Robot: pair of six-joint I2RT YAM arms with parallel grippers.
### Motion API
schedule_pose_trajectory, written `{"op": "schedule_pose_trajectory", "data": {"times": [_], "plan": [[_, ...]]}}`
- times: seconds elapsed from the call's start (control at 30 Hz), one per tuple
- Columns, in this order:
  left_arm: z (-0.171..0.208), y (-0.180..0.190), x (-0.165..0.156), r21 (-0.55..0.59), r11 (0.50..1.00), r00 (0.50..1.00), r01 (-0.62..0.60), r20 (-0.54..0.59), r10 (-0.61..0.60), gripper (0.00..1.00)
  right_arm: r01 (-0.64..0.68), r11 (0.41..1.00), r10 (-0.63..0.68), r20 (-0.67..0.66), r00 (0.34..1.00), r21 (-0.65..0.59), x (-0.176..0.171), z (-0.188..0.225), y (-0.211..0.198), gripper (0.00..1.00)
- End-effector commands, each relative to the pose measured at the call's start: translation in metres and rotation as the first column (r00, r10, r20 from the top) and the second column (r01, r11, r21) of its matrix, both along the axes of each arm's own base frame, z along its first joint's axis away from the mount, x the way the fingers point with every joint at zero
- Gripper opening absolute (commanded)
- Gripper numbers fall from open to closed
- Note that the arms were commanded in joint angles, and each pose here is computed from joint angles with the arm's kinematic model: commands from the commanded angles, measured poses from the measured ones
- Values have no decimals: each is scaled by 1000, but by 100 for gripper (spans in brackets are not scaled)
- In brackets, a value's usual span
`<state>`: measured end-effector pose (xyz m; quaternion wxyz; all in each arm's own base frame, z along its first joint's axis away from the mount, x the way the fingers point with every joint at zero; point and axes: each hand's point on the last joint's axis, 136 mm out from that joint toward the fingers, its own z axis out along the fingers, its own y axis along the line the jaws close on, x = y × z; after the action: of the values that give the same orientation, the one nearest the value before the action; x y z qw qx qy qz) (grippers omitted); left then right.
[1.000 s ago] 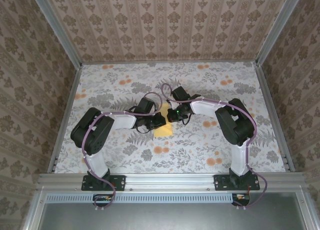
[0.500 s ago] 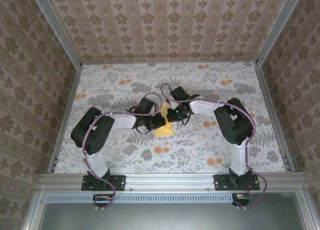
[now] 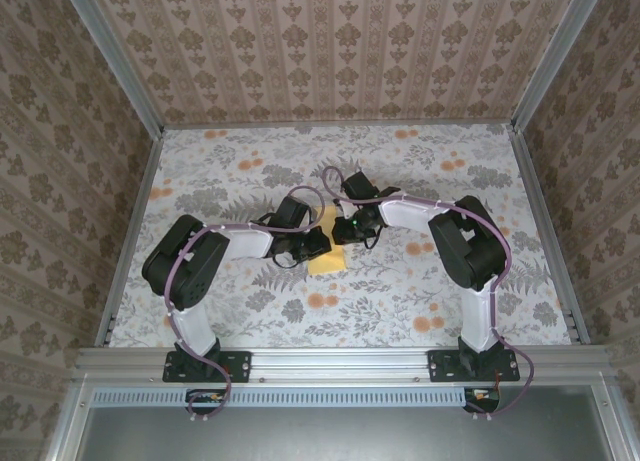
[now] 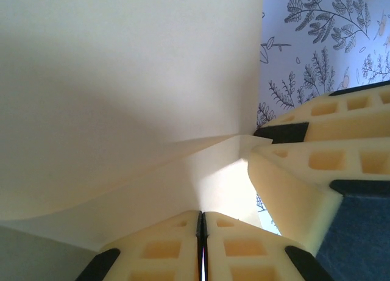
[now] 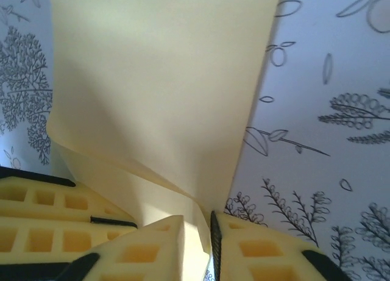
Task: Fold a paper plane with a square sheet of paper (pick it up from the middle)
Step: Fold the triangle a second time at the center of the table.
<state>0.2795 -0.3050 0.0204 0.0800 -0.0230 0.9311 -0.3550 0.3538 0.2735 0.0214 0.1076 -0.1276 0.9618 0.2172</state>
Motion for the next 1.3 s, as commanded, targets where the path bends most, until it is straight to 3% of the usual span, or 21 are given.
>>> {"op": "schedule_pose_trajectory", "data": {"times": [0.0, 0.23, 0.47, 0.67, 1.27], "plan": [[-33, 22, -18, 106, 994, 995, -17, -100, 27, 11, 83, 996, -83, -3, 997, -9, 11, 15, -11, 25], [-40, 26, -21, 120, 992, 992, -33, -116, 47, 11, 131, 989, -130, -15, 991, 68, 1, 32, -13, 26], [-40, 26, -21, 120, 992, 992, -37, -116, 51, 11, 120, 971, -96, -124, 988, 206, -41, 39, 4, 10], [-41, 27, -22, 121, 992, 992, -40, -117, 55, 10, 114, 978, -84, -174, 981, 174, -63, 25, 10, 1], [-42, 28, -22, 125, 991, 990, -53, -120, 68, 8, 109, 990, -89, -203, 975, 87, -70, -4, 12, 0]]}}
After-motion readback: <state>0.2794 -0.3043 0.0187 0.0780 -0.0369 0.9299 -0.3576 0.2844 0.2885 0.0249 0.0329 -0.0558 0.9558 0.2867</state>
